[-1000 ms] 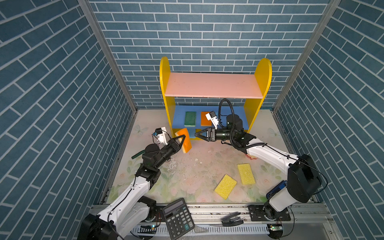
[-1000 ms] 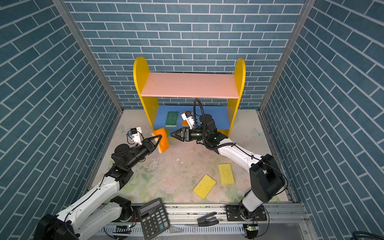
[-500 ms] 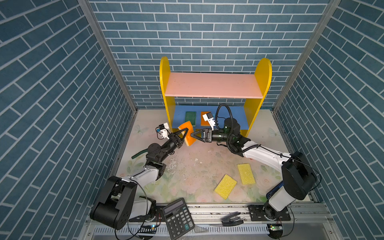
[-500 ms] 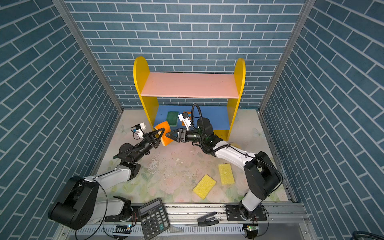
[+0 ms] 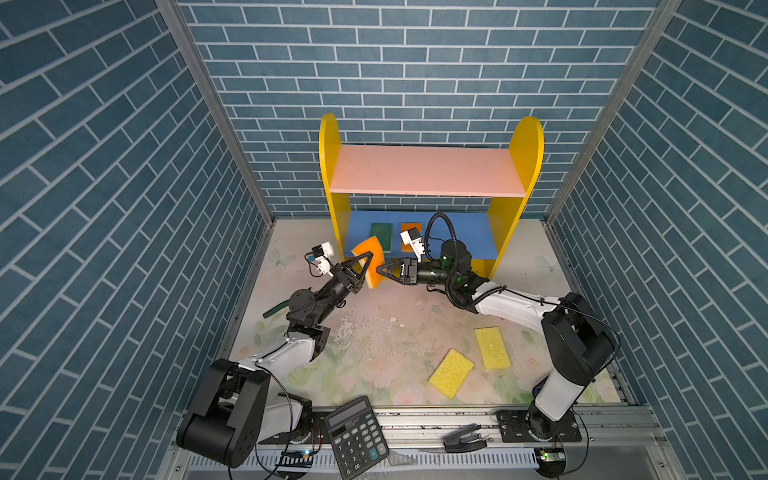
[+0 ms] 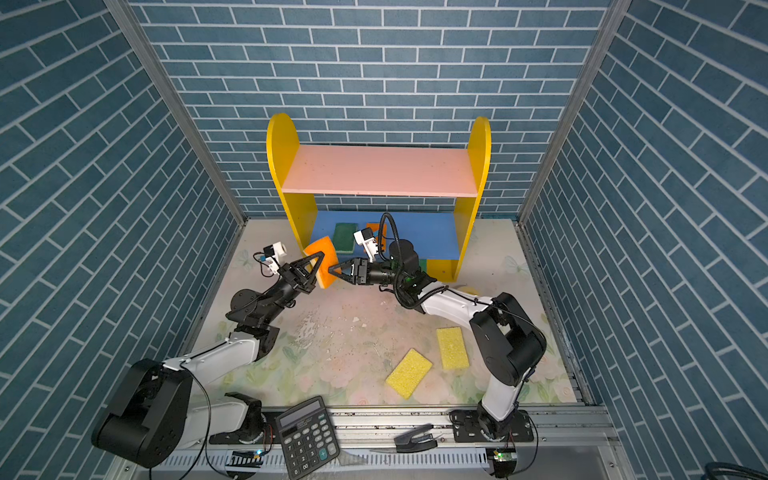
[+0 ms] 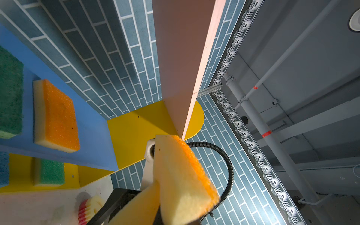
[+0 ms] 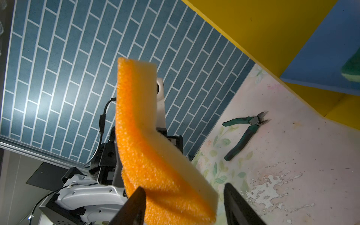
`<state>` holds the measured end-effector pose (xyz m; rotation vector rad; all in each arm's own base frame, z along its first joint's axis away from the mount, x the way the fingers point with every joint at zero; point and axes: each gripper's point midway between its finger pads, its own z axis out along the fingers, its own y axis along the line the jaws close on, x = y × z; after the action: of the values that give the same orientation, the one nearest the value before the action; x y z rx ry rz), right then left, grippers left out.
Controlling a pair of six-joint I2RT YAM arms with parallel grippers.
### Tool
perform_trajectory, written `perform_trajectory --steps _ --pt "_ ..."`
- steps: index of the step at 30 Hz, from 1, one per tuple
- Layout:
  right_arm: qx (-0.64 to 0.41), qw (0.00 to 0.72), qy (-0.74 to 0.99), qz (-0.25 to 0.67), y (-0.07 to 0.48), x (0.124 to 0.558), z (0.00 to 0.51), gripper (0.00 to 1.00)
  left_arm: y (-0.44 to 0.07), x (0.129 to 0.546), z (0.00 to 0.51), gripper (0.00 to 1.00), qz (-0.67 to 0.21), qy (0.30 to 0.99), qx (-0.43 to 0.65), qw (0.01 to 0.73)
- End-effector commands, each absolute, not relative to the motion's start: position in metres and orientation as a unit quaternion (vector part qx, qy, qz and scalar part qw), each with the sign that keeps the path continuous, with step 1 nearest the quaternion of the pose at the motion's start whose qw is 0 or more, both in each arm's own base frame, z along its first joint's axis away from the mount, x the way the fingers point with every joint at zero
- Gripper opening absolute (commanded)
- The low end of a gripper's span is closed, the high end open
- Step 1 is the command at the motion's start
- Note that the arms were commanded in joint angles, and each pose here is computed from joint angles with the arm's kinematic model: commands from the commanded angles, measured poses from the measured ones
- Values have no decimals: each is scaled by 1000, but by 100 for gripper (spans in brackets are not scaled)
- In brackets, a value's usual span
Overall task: Place and organize the cleaning sponges onto the shelf
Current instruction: 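Carry the yellow-and-orange sponge onto the blue board with the right gripper while the left withdraws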
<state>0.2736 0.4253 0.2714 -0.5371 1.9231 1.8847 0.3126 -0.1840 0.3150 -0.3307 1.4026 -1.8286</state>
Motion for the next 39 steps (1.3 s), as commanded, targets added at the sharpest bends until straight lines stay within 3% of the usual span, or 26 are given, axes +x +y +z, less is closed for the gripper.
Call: perform_trajectory --steps 1,4,10,14,16,18,21,26,33,39 --pt "-176 193 666 699 430 278 288 60 -187 293 346 5 -744 523 -80 408" --pt "-180 188 660 704 431 274 292 51 -187 294 345 5 -744 523 -81 408" --pt "-167 189 651 716 427 272 293 42 -187 294 346 5 -744 523 -79 408" --pt "-160 187 647 722 426 272 295 11 -187 293 347 10 -745 522 -77 409" --pt "-161 188 646 722 426 272 296 0 -186 291 349 13 -745 521 -75 410" --pt "-163 185 647 721 425 270 297 0 -187 290 351 17 -736 531 -69 414" --pt "-161 190 653 715 421 271 297 0 -189 287 348 39 -705 564 -62 425" --pt "-145 217 676 689 400 280 294 0 -174 279 331 60 -585 658 -60 471" --pt "-89 277 762 578 345 311 265 0 -119 255 315 63 -394 744 -90 533" --pt "-23 362 834 415 277 337 252 0 -106 255 311 63 -349 766 -103 531"
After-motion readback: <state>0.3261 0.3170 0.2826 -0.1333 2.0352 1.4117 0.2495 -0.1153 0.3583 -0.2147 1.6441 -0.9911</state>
